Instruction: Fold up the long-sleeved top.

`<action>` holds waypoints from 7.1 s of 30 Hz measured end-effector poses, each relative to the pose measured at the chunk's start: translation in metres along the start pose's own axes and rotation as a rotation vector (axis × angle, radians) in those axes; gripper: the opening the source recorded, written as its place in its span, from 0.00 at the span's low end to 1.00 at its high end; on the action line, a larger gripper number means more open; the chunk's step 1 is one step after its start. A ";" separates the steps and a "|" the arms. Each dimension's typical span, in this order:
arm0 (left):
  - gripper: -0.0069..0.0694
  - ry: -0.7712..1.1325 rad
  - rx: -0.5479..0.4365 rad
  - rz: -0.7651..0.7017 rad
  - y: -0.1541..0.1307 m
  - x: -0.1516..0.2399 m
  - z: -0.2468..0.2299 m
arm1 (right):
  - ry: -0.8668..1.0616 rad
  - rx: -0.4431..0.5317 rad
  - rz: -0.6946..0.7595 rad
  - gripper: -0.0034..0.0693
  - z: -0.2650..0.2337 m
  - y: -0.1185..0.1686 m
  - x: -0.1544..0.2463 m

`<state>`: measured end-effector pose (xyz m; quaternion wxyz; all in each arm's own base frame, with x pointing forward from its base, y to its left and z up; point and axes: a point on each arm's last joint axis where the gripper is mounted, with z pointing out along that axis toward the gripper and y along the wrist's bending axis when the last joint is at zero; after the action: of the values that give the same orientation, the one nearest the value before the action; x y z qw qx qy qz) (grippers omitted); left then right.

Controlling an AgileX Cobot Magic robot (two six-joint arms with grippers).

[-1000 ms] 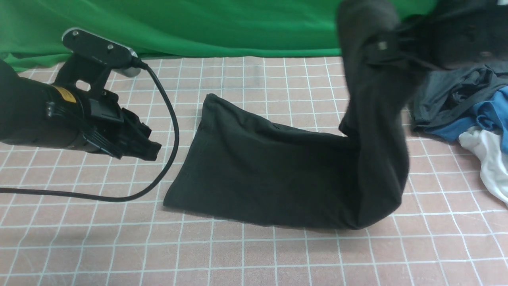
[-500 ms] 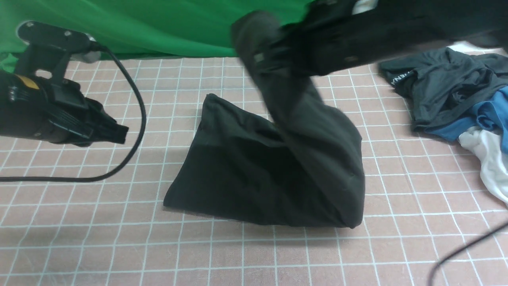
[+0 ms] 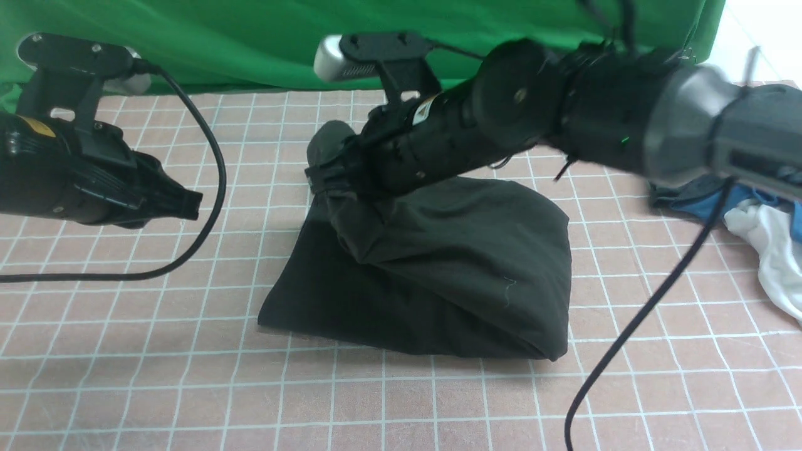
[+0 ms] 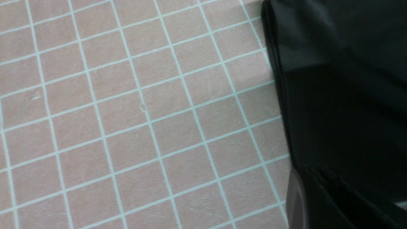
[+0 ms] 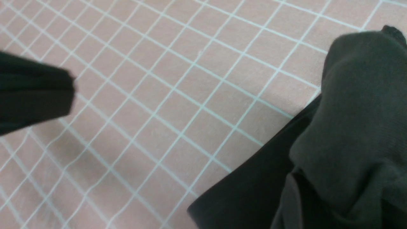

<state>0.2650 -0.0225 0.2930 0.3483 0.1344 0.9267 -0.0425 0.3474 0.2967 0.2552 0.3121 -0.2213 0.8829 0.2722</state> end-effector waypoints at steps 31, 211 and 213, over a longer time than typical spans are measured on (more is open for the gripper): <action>0.17 0.207 0.258 0.065 -0.047 0.011 0.036 | 0.284 0.409 -0.051 0.40 -0.116 -0.075 -0.004; 0.11 -0.080 0.304 0.521 -0.129 -0.045 -0.023 | 0.469 0.181 0.078 0.09 -0.051 -0.087 0.110; 0.11 -0.104 0.284 0.508 -0.123 -0.032 -0.041 | 0.419 0.212 0.124 0.12 -0.069 -0.094 0.099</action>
<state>0.2283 -0.1405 0.3429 0.3728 0.4070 0.8290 -0.0899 0.3004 0.1611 0.2024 0.1261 -0.1841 0.9640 0.1447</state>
